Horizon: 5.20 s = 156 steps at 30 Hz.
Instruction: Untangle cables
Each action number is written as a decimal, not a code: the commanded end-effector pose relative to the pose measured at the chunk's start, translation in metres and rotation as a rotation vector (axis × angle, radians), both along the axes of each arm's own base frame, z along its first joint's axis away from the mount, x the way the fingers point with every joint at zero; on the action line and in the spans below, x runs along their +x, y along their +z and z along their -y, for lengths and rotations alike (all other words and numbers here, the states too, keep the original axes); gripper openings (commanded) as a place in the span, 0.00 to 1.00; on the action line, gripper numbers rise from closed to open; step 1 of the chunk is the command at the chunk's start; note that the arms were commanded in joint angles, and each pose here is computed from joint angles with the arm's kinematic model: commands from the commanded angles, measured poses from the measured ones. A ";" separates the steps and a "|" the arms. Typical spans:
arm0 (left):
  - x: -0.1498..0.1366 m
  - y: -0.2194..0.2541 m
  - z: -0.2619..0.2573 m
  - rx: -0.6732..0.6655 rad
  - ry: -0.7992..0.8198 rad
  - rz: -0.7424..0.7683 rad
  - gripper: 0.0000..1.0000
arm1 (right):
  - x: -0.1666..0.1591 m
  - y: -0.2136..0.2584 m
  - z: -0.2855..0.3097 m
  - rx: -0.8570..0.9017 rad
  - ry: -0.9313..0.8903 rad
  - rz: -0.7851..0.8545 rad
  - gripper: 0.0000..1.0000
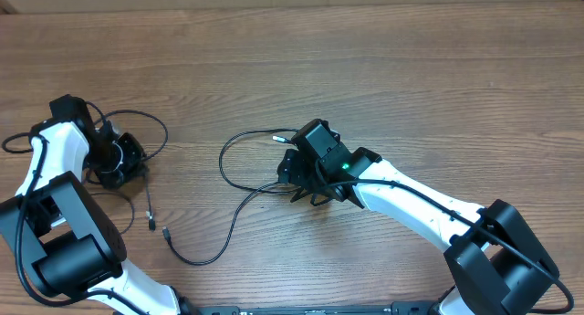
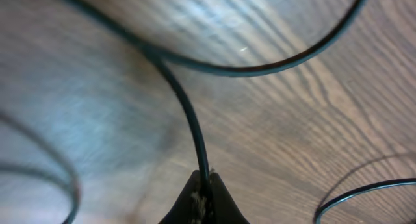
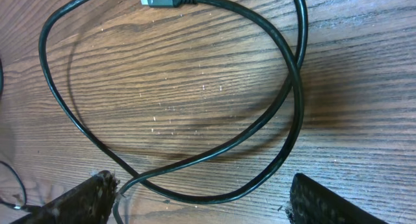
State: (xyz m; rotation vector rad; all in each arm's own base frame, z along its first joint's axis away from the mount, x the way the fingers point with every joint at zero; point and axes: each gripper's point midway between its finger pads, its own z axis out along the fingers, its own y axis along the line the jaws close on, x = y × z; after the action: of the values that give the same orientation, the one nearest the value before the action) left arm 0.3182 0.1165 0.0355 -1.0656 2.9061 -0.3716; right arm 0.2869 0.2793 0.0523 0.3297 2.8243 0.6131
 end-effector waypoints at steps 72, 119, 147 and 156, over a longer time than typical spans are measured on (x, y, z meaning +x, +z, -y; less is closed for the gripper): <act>-0.044 -0.024 -0.120 0.178 0.545 -0.003 0.43 | 0.001 -0.002 0.002 -0.017 0.002 0.014 0.91; 0.041 0.051 -0.148 0.184 0.382 0.407 0.70 | 0.003 -0.002 0.004 -0.029 -0.007 0.025 0.91; 0.074 0.036 -0.003 0.062 -0.010 0.294 0.81 | 0.008 -0.003 0.011 -0.065 -0.029 0.051 1.00; 0.067 0.031 0.056 0.024 -0.196 0.230 0.82 | 0.014 -0.006 0.029 -0.143 -0.072 0.076 1.00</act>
State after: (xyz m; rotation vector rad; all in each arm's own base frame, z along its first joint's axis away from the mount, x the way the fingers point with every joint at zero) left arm 0.3847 0.0753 0.0637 -0.8135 2.7649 -0.4336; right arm 0.2961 0.2599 0.0484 0.3601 2.7775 0.4611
